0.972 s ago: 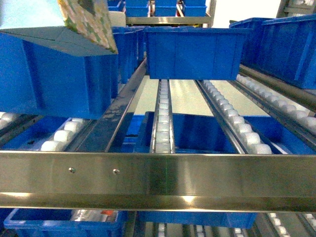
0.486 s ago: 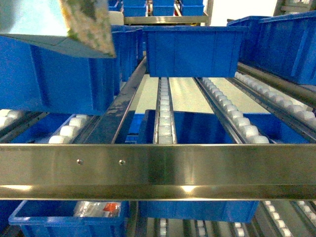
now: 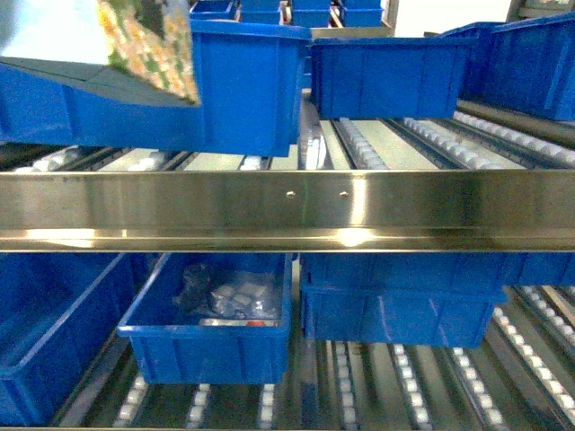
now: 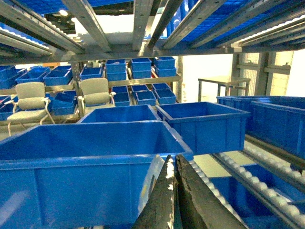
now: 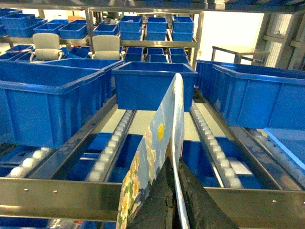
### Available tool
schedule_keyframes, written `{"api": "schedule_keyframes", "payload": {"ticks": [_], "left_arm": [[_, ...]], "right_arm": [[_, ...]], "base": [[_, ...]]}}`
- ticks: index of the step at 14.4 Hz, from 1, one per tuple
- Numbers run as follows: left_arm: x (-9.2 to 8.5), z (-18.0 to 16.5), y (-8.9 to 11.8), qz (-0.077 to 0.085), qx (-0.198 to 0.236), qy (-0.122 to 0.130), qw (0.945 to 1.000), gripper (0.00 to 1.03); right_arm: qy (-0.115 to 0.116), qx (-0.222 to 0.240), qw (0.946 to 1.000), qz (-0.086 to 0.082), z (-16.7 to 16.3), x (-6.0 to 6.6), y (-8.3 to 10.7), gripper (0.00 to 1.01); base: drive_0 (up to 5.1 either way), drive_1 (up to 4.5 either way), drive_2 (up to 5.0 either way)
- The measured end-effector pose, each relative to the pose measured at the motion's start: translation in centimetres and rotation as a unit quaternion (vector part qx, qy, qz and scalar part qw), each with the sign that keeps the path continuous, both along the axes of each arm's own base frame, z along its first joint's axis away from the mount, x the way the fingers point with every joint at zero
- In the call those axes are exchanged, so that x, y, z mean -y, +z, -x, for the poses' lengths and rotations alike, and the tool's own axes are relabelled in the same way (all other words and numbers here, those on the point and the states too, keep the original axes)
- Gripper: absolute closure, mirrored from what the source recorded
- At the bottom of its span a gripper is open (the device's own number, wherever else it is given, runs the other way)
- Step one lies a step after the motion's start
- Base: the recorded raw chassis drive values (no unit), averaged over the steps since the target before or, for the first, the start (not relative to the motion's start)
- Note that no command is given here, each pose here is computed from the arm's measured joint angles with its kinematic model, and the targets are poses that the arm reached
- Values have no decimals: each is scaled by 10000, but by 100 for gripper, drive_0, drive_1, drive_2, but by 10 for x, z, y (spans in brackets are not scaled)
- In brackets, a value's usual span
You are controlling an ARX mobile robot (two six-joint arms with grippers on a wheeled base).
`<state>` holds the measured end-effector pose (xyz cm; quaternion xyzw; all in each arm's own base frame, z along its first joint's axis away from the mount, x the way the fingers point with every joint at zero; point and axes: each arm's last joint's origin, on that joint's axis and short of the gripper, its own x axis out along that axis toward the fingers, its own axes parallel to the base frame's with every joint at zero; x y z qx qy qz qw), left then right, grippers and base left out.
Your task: Move flower gift bag to table near conveyor
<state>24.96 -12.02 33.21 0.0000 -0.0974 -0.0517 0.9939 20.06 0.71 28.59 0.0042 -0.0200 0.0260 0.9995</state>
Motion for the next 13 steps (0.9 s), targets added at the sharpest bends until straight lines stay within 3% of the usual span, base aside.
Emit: {"api": "schedule_keyframes", "payload": {"ticks": [13], "left_arm": [[-1,0,0,9,11,28,10000,101]], "right_arm": [[2,0,10000,0,0,0,0,99]], "base": [[-480,141,349]]}}
